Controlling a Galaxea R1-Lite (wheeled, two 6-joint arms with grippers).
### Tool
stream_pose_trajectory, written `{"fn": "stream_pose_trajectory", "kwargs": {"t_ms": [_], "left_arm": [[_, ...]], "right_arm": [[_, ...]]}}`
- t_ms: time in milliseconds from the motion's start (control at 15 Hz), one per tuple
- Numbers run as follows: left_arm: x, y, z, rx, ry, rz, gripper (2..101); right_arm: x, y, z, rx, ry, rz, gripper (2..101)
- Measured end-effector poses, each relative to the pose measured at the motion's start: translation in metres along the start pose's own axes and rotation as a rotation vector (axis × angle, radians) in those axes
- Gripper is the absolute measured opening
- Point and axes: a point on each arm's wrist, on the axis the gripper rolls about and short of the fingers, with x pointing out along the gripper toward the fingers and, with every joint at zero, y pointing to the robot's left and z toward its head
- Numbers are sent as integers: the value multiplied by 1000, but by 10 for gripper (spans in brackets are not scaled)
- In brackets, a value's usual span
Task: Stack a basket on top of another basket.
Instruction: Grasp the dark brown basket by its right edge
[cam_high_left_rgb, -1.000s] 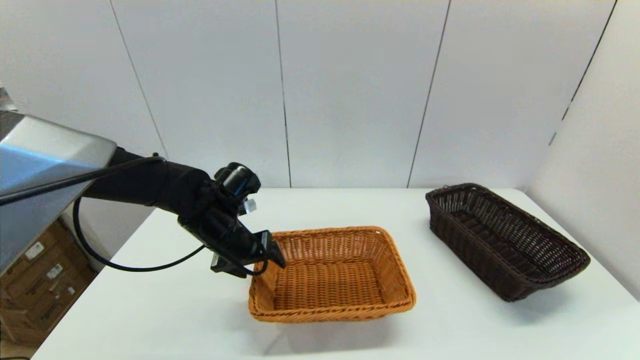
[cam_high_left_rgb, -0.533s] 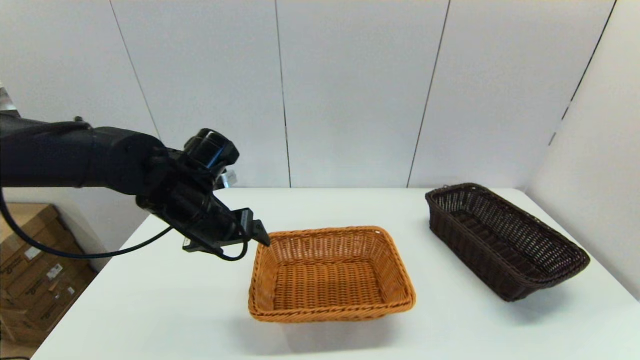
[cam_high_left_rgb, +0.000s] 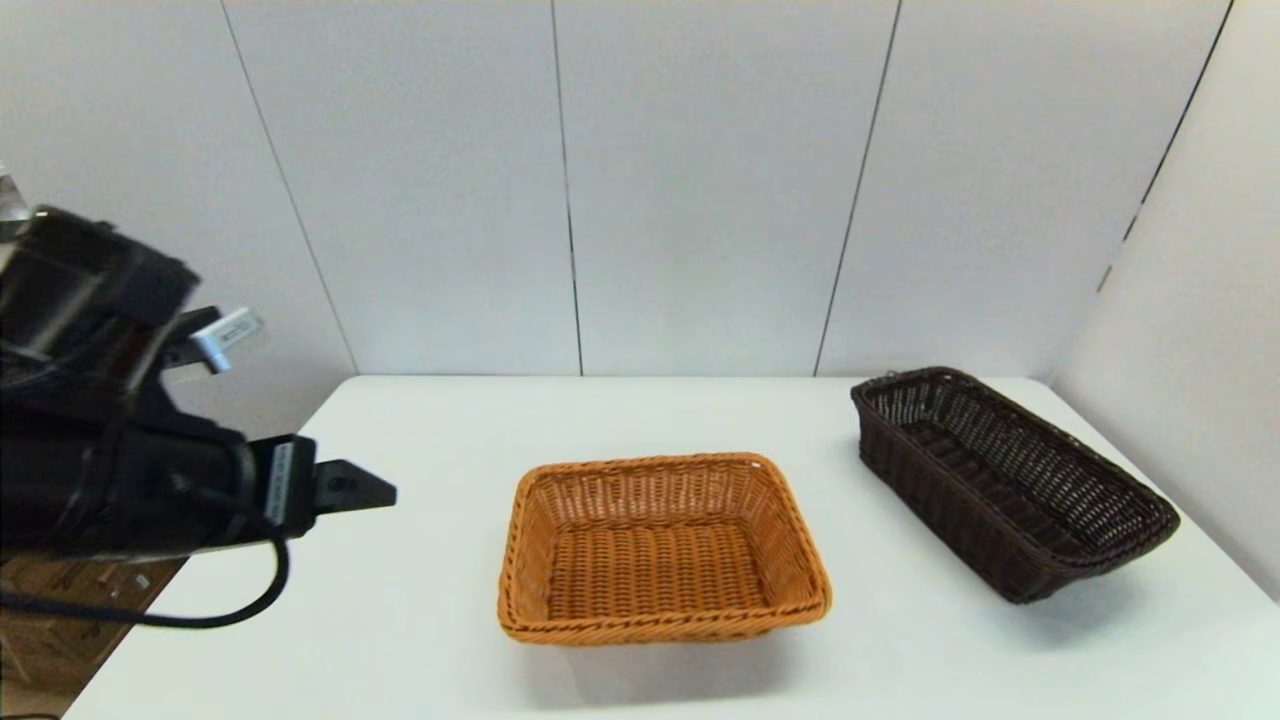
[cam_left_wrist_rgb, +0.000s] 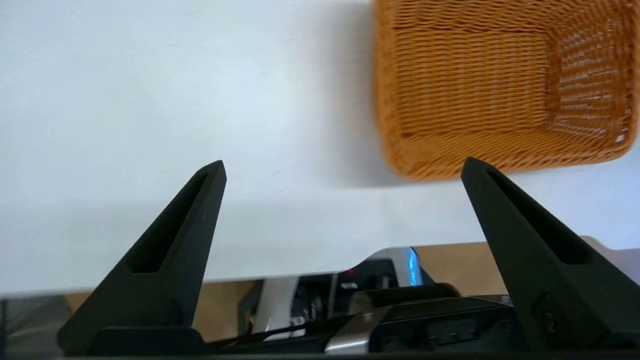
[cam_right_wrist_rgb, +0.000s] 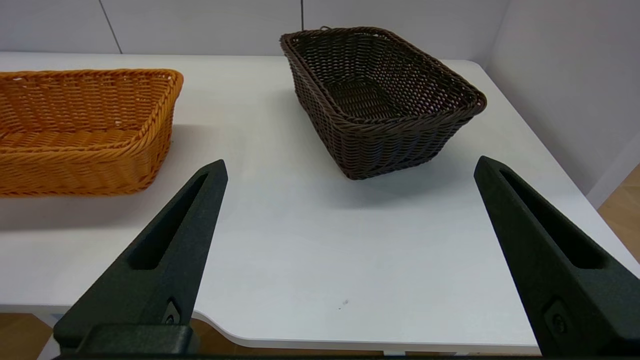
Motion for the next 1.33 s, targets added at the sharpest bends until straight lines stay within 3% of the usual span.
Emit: {"fn": "stream_pose_trajectory", "kwargs": {"t_ms": [267, 667, 1000, 1133, 1333], "left_arm": [[-58, 36, -57, -24, -172, 58, 965], [-100, 85, -145, -115, -262, 132, 970], [-108, 103, -211, -193, -299, 137, 971], [-108, 105, -222, -274, -312, 130, 973], [-114, 105, -224, -305, -367, 125, 975]], "right_arm": [[0, 0, 0, 0, 0, 0, 980], [0, 0, 0, 0, 0, 0, 980], [0, 0, 0, 1, -1, -1, 980], [0, 0, 0, 1, 0, 0, 980], [0, 0, 0, 0, 0, 0, 980]]}}
